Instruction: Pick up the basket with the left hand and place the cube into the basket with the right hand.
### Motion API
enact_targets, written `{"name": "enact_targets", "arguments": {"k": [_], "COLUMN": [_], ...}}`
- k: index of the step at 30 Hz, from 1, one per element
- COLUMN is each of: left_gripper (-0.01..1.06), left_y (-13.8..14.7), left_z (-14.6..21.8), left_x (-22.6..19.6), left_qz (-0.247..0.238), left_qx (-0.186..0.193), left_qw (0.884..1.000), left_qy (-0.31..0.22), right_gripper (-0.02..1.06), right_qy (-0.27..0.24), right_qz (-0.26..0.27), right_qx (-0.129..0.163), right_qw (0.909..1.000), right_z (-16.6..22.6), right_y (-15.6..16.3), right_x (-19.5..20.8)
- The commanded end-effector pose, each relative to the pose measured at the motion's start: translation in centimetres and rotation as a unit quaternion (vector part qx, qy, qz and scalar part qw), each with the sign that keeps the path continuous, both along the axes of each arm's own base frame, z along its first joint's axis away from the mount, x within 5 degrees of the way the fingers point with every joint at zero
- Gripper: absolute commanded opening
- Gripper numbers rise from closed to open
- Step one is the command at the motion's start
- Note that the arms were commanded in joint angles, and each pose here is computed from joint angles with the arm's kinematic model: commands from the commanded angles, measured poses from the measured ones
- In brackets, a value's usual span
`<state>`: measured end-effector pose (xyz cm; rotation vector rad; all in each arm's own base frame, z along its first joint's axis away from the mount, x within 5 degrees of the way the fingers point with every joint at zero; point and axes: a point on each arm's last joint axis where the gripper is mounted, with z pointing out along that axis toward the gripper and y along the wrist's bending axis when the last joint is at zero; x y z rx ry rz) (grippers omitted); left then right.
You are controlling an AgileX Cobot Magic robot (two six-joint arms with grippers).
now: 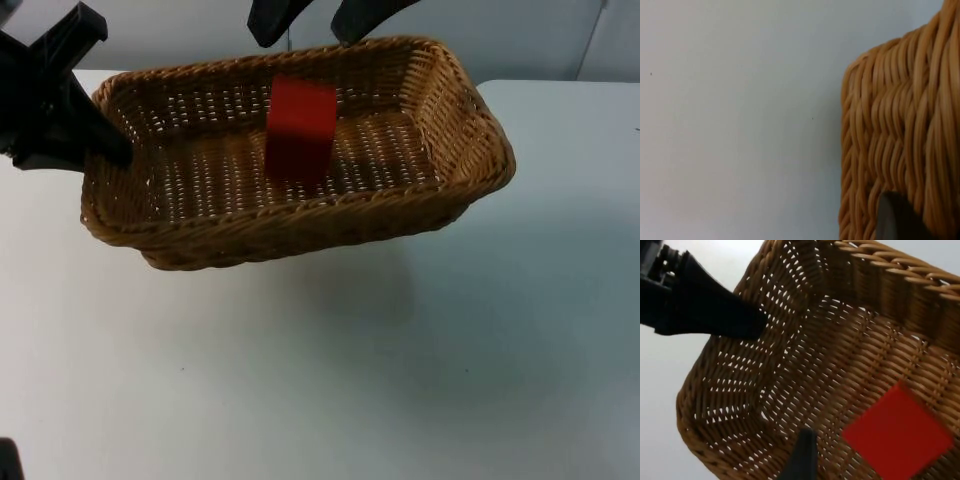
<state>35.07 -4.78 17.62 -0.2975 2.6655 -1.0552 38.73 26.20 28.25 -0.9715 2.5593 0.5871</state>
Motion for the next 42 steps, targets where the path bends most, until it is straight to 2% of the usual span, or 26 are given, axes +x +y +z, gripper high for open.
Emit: {"name": "enact_targets", "arguments": {"k": [1,5,8,12,14,15,17,18,20,23,24,26,28,32,36,37,39,41,42], "left_gripper": [0.00,0.00,0.00,0.00,0.00,0.00,0.00,0.00,0.00,0.00,0.00,0.00,0.00,0.00,0.00,0.00,0.00,0.00,0.00], "left_y": [-0.4,-0.4,-0.4,-0.4,-0.4,-0.4,-0.4,-0.4,-0.4,-0.4,-0.4,-0.4,-0.4,-0.4,-0.4,-0.4,-0.4,-0.4,-0.4], "left_z": [1.0,1.0,1.0,1.0,1.0,1.0,1.0,1.0,1.0,1.0,1.0,1.0,1.0,1.0,1.0,1.0,1.0,1.0,1.0], "left_x": [0.2,0.2,0.2,0.2,0.2,0.2,0.2,0.2,0.2,0.2,0.2,0.2,0.2,0.2,0.2,0.2,0.2,0.2,0.2], "left_qz": [0.004,0.004,0.004,0.004,0.005,0.005,0.005,0.005,0.005,0.005,0.005,0.005,0.005,0.005,0.005,0.005,0.005,0.005,0.005], "left_qx": [-0.017,-0.017,-0.017,-0.017,-0.018,-0.018,-0.018,-0.018,-0.018,-0.018,-0.018,-0.018,-0.018,-0.018,-0.018,-0.018,-0.018,-0.018,-0.018], "left_qw": [1.000,1.000,1.000,1.000,1.000,1.000,1.000,1.000,1.000,1.000,1.000,1.000,1.000,1.000,1.000,1.000,1.000,1.000,1.000], "left_qy": [-0.011,-0.011,-0.011,-0.011,-0.011,-0.011,-0.011,-0.011,-0.011,-0.011,-0.011,-0.011,-0.011,-0.011,-0.011,-0.011,-0.011,-0.011,-0.011], "right_gripper": [0.80,0.80,0.79,0.75,0.73,0.73,0.70,0.70,0.70,0.70,0.70,0.70,0.70,0.70,0.69,0.66,0.54,0.31,0.31], "right_qy": [0.004,-0.013,-0.033,-0.067,-0.078,-0.078,-0.086,-0.086,-0.090,-0.087,-0.087,-0.082,-0.079,-0.075,-0.076,-0.076,-0.075,-0.076,-0.076], "right_qz": [0.006,-0.003,-0.014,-0.055,-0.079,-0.079,-0.130,-0.130,-0.177,-0.239,-0.239,-0.274,-0.306,-0.331,-0.332,-0.332,-0.331,-0.329,-0.329], "right_qx": [-0.003,-0.004,-0.017,-0.052,-0.059,-0.059,-0.050,-0.050,-0.036,0.001,0.001,0.026,0.038,0.042,0.040,0.040,0.045,0.042,0.042], "right_qw": [1.0000,0.9999,0.9992,0.9949,0.9921,0.9921,0.9865,0.9865,0.9794,0.9670,0.9670,0.9579,0.9479,0.9398,0.9393,0.9393,0.9395,0.9402,0.9402], "right_z": [-0.5,-0.2,0.4,3.4,5.1,5.1,6.9,6.9,8.1,9.6,9.6,10.1,10.2,9.9,9.9,9.9,10.0,10.0,10.0], "right_y": [0.5,0.4,-0.3,-3.5,-5.9,-5.9,-9.7,-9.7,-13.5,-18.9,-18.9,-21.9,-24.8,-27.0,-27.2,-27.2,-27.1,-27.1,-27.1], "right_x": [0.0,0.2,0.6,1.5,1.9,1.9,2.7,2.7,3.3,3.8,3.8,4.0,4.2,4.4,4.4,4.4,4.4,4.4,4.4]}}
